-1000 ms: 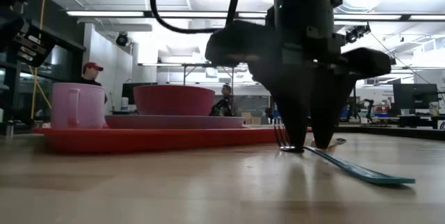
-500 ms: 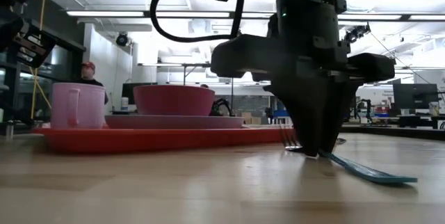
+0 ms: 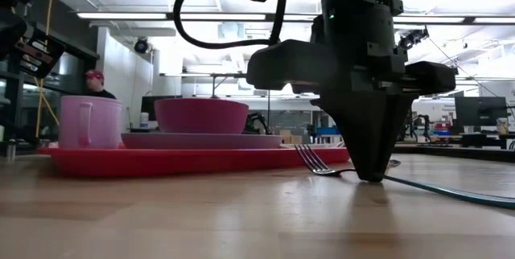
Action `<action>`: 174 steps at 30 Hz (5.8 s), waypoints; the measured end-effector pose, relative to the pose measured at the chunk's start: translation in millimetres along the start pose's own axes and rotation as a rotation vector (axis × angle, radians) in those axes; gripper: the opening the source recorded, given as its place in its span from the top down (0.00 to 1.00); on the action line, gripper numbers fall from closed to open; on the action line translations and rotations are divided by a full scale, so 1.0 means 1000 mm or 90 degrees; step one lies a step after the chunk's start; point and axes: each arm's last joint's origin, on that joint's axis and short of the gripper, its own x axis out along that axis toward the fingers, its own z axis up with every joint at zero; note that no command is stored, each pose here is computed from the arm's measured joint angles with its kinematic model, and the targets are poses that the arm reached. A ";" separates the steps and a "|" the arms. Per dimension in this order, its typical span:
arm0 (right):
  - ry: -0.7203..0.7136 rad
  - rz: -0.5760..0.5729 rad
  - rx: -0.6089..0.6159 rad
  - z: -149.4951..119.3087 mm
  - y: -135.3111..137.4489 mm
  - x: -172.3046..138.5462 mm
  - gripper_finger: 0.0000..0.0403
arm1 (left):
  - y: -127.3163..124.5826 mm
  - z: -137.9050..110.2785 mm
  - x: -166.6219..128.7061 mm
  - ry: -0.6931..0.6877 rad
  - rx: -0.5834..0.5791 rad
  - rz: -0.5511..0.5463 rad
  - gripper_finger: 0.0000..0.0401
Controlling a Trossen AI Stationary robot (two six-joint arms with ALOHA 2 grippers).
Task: Set up tray
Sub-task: Put the blue fork on top of the table napkin on the red serving tray, then put the blue spoon on top of the brown table napkin to the left of the blue fork on the red serving tray
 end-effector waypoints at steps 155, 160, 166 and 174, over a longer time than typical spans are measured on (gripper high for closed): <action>-0.089 0.109 -0.159 0.276 -0.129 -0.019 0.88 | 0.005 0.006 -0.001 -0.083 -0.080 0.125 0.71; -0.089 0.110 -0.159 0.276 -0.129 -0.019 0.85 | 0.005 0.006 -0.001 -0.079 -0.080 0.127 0.71; -0.091 0.118 -0.160 0.276 -0.129 -0.025 0.87 | 0.005 0.006 -0.001 -0.079 -0.081 0.126 0.71; -0.114 0.144 -0.162 0.270 -0.133 -0.052 0.91 | 0.004 0.005 -0.001 -0.070 -0.081 0.102 0.71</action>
